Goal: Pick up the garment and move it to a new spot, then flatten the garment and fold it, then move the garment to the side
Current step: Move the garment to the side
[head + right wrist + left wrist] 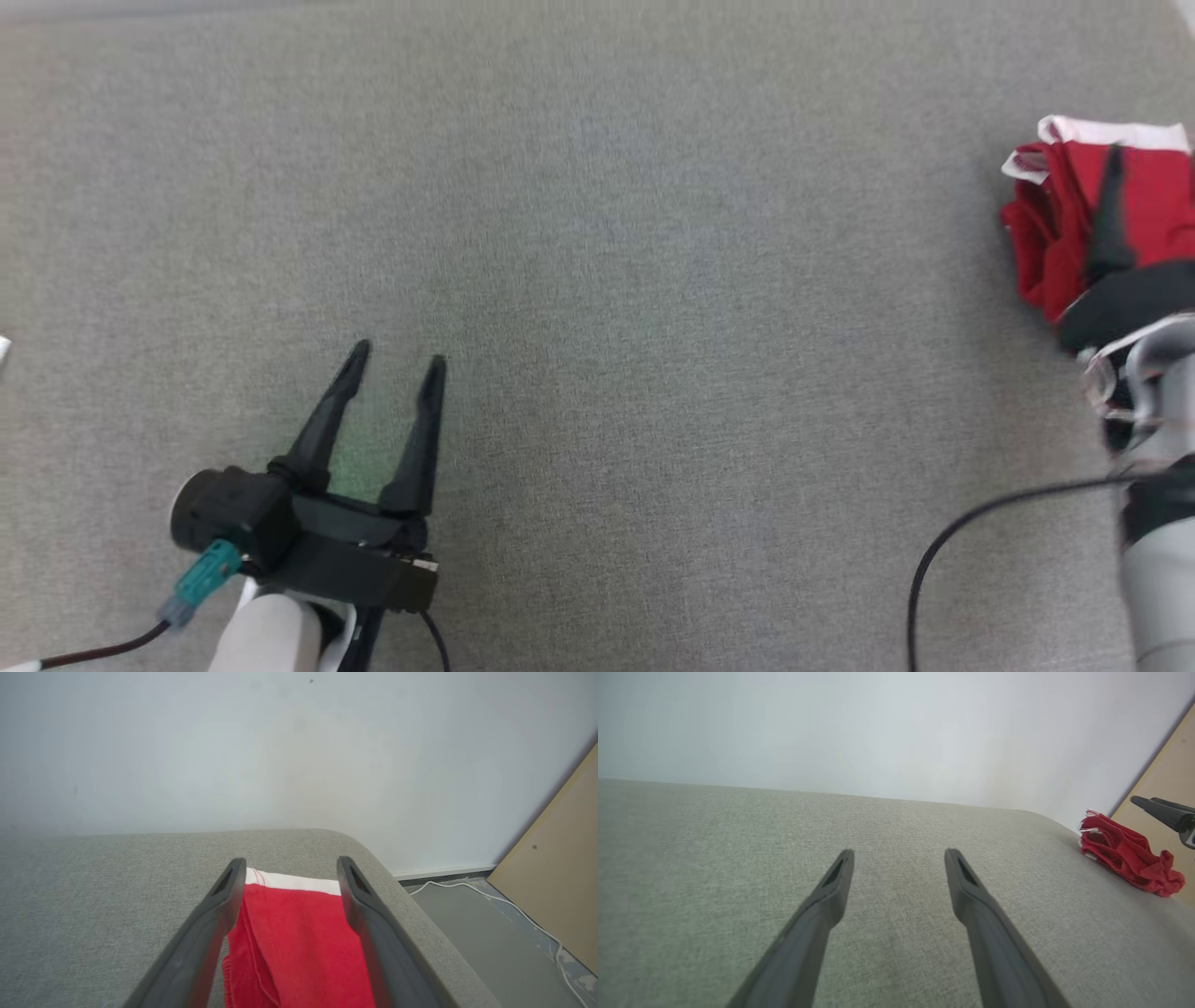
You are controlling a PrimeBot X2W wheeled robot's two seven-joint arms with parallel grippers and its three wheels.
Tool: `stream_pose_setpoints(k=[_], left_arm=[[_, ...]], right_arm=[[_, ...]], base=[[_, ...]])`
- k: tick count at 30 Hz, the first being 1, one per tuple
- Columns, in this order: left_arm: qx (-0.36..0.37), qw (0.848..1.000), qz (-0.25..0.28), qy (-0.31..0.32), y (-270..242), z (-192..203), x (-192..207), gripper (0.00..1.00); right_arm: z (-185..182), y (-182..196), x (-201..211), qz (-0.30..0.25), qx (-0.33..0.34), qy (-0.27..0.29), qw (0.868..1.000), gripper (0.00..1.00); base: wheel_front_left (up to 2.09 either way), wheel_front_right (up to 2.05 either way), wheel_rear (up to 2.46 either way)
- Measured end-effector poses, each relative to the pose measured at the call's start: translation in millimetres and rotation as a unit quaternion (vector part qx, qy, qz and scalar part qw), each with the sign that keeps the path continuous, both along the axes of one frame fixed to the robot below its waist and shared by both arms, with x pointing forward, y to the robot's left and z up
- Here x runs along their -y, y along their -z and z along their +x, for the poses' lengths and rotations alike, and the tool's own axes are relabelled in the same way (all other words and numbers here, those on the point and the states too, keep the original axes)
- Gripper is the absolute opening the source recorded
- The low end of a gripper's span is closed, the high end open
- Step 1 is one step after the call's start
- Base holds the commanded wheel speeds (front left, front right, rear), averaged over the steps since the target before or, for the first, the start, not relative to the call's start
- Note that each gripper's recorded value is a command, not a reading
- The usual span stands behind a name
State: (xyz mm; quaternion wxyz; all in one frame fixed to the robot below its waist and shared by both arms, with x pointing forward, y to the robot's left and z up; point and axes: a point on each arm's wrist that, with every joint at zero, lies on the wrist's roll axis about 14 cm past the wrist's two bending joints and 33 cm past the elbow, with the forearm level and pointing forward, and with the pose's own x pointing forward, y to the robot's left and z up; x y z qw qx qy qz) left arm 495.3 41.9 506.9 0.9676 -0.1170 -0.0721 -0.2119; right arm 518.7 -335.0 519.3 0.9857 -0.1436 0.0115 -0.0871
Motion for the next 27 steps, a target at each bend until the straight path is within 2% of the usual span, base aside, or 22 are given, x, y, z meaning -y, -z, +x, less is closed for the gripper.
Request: stream_pose_setpoints(k=[10,19,27], left_arm=[[0.013,0.997,0.031,-0.07,-18,-15,-35,1.0],[0.0,0.988,0.054,-0.148,-19,-45,-81,1.0],[-0.022,0.979,0.056,-0.197,-13,-76,-118,1.0]], right_arm=[[-40,9,-64,0.066,0.014,-0.065,0.996,1.0],[-77,5,-115,0.127,0.038,-0.11,0.985,1.0],[-109,14,-142,0.163,0.034,-0.126,0.978,1.0]], base=[[0.0,0.0,0.0],[0.0,0.0,0.0],[0.0,0.0,0.0]])
